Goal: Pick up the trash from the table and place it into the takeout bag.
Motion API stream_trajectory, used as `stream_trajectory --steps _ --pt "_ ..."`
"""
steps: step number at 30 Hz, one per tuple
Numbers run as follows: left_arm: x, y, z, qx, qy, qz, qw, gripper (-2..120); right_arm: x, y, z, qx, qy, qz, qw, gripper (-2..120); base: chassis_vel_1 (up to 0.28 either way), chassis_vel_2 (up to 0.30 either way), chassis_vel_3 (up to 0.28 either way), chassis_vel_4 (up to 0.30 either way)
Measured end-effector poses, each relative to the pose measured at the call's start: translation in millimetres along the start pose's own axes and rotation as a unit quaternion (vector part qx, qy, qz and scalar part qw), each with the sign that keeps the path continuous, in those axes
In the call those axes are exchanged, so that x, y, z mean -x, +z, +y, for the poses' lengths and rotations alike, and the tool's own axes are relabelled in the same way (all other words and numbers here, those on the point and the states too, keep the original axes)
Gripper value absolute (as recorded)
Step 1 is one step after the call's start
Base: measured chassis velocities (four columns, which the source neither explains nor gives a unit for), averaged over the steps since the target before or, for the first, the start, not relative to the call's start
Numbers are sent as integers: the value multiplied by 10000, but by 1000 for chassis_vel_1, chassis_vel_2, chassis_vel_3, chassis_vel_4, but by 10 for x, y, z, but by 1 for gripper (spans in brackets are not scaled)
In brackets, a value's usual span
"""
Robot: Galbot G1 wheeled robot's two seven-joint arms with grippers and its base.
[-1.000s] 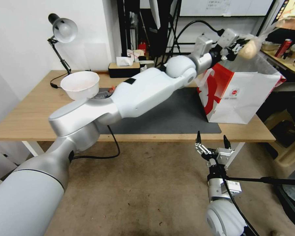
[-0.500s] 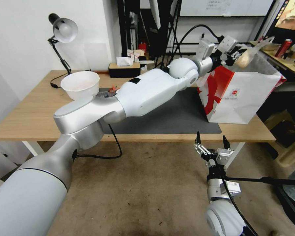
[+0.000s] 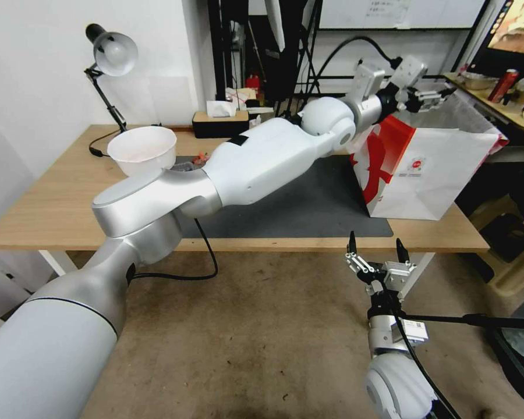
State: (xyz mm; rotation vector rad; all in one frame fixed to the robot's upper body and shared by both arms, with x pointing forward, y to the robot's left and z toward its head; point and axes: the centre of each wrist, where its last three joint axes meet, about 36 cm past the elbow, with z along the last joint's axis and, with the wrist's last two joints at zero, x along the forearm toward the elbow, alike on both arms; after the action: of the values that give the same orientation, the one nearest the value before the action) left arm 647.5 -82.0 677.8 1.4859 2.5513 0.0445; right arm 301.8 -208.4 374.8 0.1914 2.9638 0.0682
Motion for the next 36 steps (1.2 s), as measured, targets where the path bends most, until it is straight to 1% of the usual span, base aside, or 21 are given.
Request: stream_trajectory --steps 1,2,4,5,6,8,9,12,13,16,17,21,22,25,26,27,29,30,33,34,36 --pt "-61 -24 52 -48 -100 -50 9999 91 2 -4 0 -2 0 -1 10000 100 0 0 0 0" --pt "-61 -24 52 -48 -100 -50 9999 91 2 -4 0 -2 0 -1 10000 100 0 0 0 0" --pt "-173 -49 153 -125 -268 -111 9995 98 4 -7 1 -4 1 2 10000 100 0 0 0 0" --pt "-278 -64 253 -186 -408 -140 9989 99 5 -11 1 -4 2 3 10000 100 0 0 0 0" --pt "-278 -64 253 -186 -408 -140 9989 99 5 -11 1 -4 2 3 10000 100 0 0 0 0" --pt "-479 -63 427 -307 -674 -176 9971 100 4 -16 5 2 8 3 10000 100 0 0 0 0" --pt "-479 -63 427 -307 -674 -176 9971 100 4 -16 5 2 8 3 10000 100 0 0 0 0" --pt "-773 2 561 -469 -916 -116 9946 100 -5 -15 8 5 13 20 10000 100 0 0 0 0" --pt "-773 2 561 -469 -916 -116 9946 100 -5 -15 8 5 13 20 10000 100 0 0 0 0" --pt "-1036 106 596 -665 -1097 -11 9917 100 -18 -37 20 19 10 33 10000 100 0 0 0 0" --pt "-1036 106 596 -665 -1097 -11 9917 100 -18 -37 20 19 10 33 10000 100 0 0 0 0" --pt "-1333 262 582 -800 -1316 52 9881 100 -24 -51 29 21 -2 45 10000 100 0 0 0 0" --pt "-1333 262 582 -800 -1316 52 9881 100 -24 -51 29 21 -2 45 10000 100 0 0 0 0" --pt "-1653 371 583 -866 -1540 77 9842 100 -30 -52 43 34 -15 60 10000 100 0 0 0 0" --pt "-1653 371 583 -866 -1540 77 9842 100 -30 -52 43 34 -15 60 10000 100 0 0 0 0" --pt "-1750 395 588 -872 -1596 75 9833 100 -33 -53 48 39 -17 63 10000 100 0 0 0 0" --pt "-2094 450 647 -840 -1806 71 9799 100 -43 -67 55 49 -22 66 10000 100 0 0 0 0" --pt "-2094 450 647 -840 -1806 71 9799 100 -43 -67 55 49 -22 66 10000 100 0 0 0 0" --pt "-2553 506 753 -748 -2129 86 9742 100 -51 -83 53 50 -32 85 9999 100 0 0 0 0" --pt "-2553 506 753 -748 -2129 86 9742 100 -51 -83 53 50 -32 85 9999 100 0 0 0 0" --pt "-2767 532 764 -708 -2280 65 9711 100 -56 -82 57 52 -42 95 9999 100 0 0 0 0"
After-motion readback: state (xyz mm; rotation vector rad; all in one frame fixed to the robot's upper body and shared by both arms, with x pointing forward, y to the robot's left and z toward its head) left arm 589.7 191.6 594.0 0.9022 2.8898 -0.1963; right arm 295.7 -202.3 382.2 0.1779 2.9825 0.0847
